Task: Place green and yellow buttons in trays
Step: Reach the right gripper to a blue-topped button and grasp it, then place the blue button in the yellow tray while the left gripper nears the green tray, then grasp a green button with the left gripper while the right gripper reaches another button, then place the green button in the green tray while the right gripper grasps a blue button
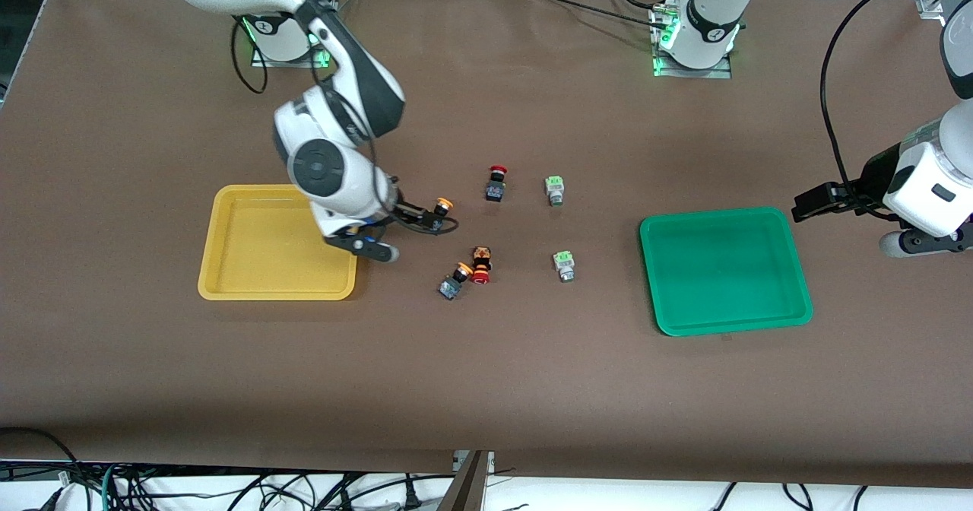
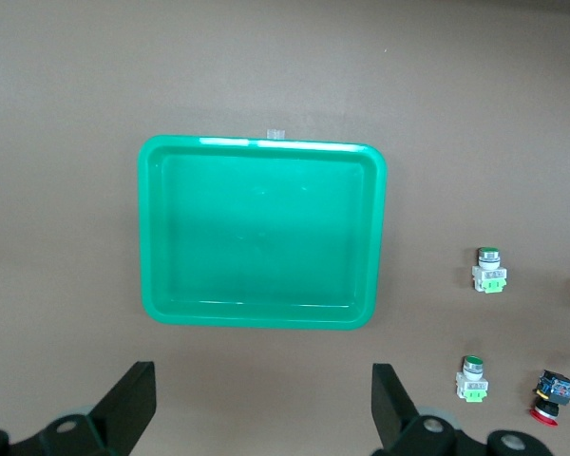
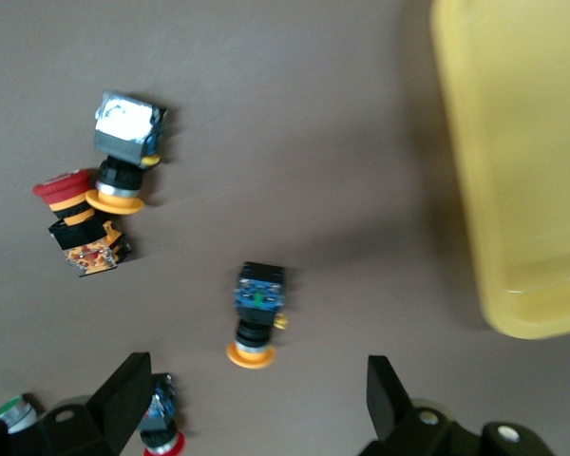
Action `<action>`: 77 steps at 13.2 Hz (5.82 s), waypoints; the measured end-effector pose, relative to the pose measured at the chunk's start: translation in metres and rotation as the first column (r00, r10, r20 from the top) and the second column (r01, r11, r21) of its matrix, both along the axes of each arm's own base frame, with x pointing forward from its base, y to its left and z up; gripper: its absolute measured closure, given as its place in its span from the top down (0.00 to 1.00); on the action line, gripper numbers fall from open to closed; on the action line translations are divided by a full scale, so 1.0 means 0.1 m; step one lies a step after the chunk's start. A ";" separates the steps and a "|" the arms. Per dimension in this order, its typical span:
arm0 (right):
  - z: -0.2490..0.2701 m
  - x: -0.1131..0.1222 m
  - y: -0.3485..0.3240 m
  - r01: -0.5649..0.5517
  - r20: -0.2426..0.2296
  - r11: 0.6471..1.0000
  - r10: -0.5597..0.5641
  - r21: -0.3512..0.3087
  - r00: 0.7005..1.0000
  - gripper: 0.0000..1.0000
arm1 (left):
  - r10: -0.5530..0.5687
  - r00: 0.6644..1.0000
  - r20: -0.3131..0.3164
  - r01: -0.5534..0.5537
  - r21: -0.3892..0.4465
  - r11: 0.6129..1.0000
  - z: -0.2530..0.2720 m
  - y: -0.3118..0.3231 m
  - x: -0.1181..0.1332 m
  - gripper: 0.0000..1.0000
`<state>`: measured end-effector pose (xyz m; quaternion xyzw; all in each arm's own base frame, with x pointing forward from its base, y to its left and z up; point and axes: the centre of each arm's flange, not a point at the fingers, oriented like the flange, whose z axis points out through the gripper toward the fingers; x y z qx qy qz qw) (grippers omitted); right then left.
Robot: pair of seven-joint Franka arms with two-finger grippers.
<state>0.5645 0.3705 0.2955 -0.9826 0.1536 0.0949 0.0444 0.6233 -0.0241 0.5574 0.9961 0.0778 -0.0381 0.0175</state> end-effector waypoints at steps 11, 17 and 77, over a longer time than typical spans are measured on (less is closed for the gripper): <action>-1.18 -0.36 0.18 0.086 -0.001 0.996 -0.086 -0.016 0.996 0.88 | -0.051 0.999 -0.009 0.051 -0.005 0.999 -0.05 -0.30 0.00 1.00; -1.12 -0.25 0.07 0.075 0.020 0.997 -0.075 -0.022 0.997 0.42 | -0.038 0.999 -0.014 0.038 -0.001 0.999 -0.07 -0.55 -0.02 1.00; -0.90 0.85 0.27 0.080 0.060 0.996 -0.082 0.027 0.995 0.41 | -0.189 0.979 -0.082 0.190 0.007 0.982 -3.73 0.93 -0.45 0.46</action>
